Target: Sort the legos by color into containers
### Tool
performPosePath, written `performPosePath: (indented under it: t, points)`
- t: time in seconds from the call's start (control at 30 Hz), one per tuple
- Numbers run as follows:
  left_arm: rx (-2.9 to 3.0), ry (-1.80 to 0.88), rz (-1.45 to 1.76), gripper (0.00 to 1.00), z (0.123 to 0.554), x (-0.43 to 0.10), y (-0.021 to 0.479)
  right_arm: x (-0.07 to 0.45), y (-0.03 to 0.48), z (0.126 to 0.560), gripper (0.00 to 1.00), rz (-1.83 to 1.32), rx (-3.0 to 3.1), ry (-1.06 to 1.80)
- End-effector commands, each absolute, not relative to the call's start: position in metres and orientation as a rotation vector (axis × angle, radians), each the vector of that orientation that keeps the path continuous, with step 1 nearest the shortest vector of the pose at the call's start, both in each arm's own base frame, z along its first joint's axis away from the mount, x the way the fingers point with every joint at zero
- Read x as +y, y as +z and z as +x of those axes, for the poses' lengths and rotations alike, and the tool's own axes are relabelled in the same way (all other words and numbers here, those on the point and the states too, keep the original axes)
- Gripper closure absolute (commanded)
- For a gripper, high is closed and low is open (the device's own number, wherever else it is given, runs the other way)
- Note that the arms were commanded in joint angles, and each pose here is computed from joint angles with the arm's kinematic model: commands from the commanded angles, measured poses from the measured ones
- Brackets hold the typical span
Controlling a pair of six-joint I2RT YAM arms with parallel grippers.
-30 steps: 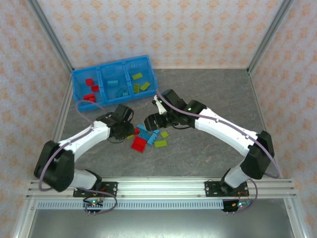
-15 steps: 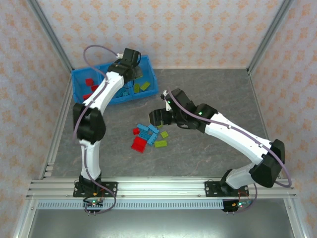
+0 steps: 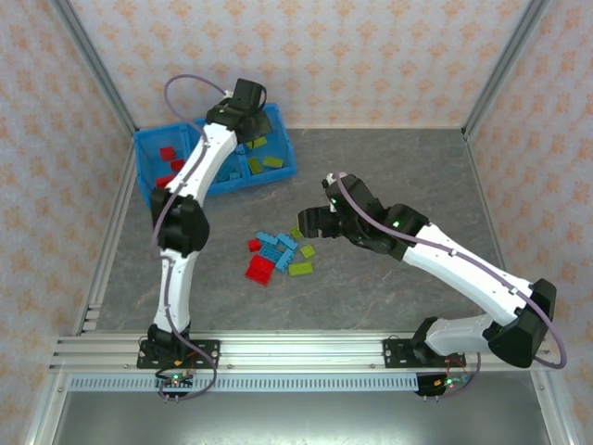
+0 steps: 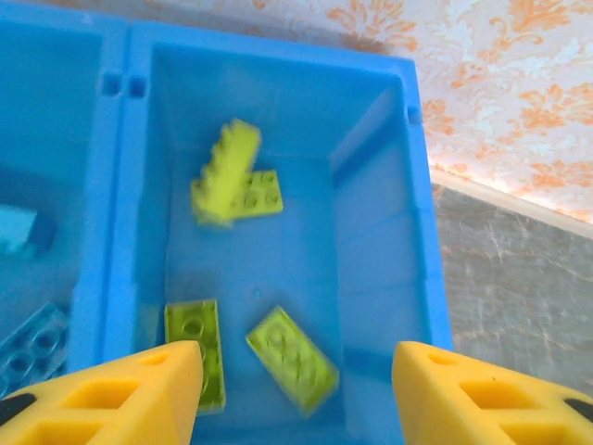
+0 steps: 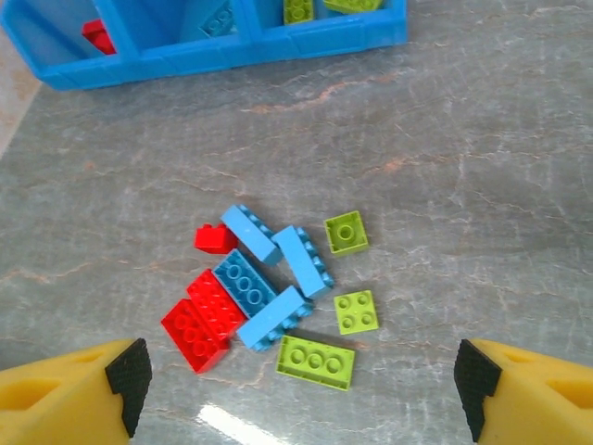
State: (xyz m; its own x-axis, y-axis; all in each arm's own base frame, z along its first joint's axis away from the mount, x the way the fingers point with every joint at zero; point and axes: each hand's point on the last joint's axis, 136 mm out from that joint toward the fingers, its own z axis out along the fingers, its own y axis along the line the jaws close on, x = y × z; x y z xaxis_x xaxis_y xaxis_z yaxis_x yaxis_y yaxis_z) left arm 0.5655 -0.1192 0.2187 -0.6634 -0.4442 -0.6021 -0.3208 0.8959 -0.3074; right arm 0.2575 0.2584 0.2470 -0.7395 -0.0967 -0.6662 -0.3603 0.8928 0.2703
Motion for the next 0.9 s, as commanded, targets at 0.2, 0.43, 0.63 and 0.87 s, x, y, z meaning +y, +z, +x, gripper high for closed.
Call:
performPosePath:
  t: [0.2, 0.43, 0.63, 0.87]
  points:
    - [2.16, -0.348, -0.5, 0.43, 0.382, -0.104, 0.316, 0.295, 0.171, 0.275, 0.4, -0.547, 2.536, 0.368]
    - [2.285, -0.189, -0.188, 0.37, 0.276, -0.074, 0.291, 0.337, 0.109, 0.302, 0.54, -0.604, 2.668, 0.313]
    - [2.281, -0.208, 0.07, 0.26, 0.241, -0.077, 0.27, 0.35, 0.074, 0.313, 0.57, -0.646, 2.736, 0.243]
    - [2.27, -0.235, 0.092, 0.22, 0.242, -0.082, 0.253, 0.344, 0.051, 0.3, 0.57, -0.715, 2.788, 0.17]
